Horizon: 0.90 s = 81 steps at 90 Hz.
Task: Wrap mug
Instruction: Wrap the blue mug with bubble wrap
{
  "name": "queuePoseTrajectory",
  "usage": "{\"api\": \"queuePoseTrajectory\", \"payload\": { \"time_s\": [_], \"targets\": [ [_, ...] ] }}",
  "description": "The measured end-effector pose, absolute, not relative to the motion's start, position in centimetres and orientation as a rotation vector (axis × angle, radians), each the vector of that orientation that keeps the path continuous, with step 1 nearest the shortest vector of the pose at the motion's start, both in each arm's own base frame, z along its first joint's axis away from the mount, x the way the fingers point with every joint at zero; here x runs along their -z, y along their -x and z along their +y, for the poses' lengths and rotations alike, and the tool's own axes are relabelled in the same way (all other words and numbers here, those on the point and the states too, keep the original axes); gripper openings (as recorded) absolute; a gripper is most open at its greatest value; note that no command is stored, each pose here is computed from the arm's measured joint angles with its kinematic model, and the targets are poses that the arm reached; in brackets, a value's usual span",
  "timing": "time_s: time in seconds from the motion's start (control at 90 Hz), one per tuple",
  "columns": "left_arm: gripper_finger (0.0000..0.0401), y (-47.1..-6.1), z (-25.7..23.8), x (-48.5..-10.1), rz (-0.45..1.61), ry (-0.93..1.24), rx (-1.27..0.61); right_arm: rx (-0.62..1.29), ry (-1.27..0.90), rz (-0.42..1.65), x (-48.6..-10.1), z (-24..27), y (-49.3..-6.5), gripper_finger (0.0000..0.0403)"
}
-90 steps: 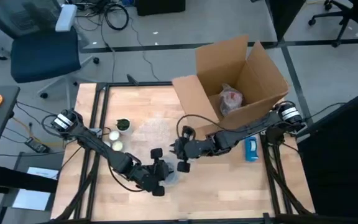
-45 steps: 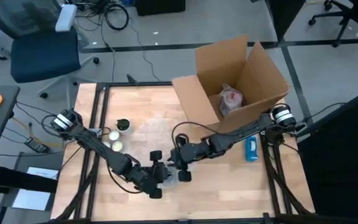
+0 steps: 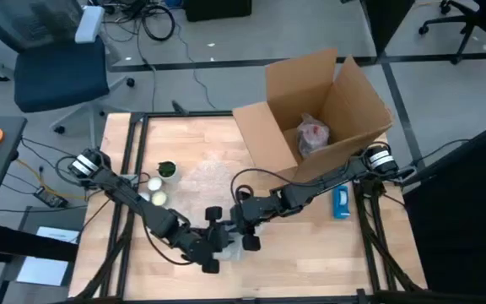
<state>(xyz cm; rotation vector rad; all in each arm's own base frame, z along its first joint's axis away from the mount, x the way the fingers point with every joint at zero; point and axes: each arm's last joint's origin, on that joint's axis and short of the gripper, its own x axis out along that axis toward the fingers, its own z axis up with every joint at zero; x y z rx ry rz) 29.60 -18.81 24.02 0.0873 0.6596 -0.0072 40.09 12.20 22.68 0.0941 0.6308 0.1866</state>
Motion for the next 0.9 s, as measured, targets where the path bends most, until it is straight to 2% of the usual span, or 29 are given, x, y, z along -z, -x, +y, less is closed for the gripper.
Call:
{"api": "queuePoseTrajectory", "payload": {
  "time_s": [0.311, 0.544, 0.722, 0.9],
  "targets": [
    [0.0000, -29.2, -19.4, -24.0, 0.665, -0.099, 0.025, -0.115, 0.003, 0.535, -27.0, 13.0, -37.7, 0.0073],
    [0.0000, -28.8, -19.9, -24.0, 0.663, -0.105, 0.043, -0.206, 0.022, 0.518, -28.5, 15.9, -35.5, 0.0078],
    [0.0000, -28.8, -19.9, -24.0, 0.662, -0.105, 0.045, -0.188, 0.002, 0.634, -27.0, 16.9, -34.8, 0.0117],
    [0.0000, -28.8, -20.0, -24.0, 0.663, -0.107, 0.050, -0.108, 0.077, 0.644, -26.2, 16.8, -35.1, 0.0168]
  ]
}}
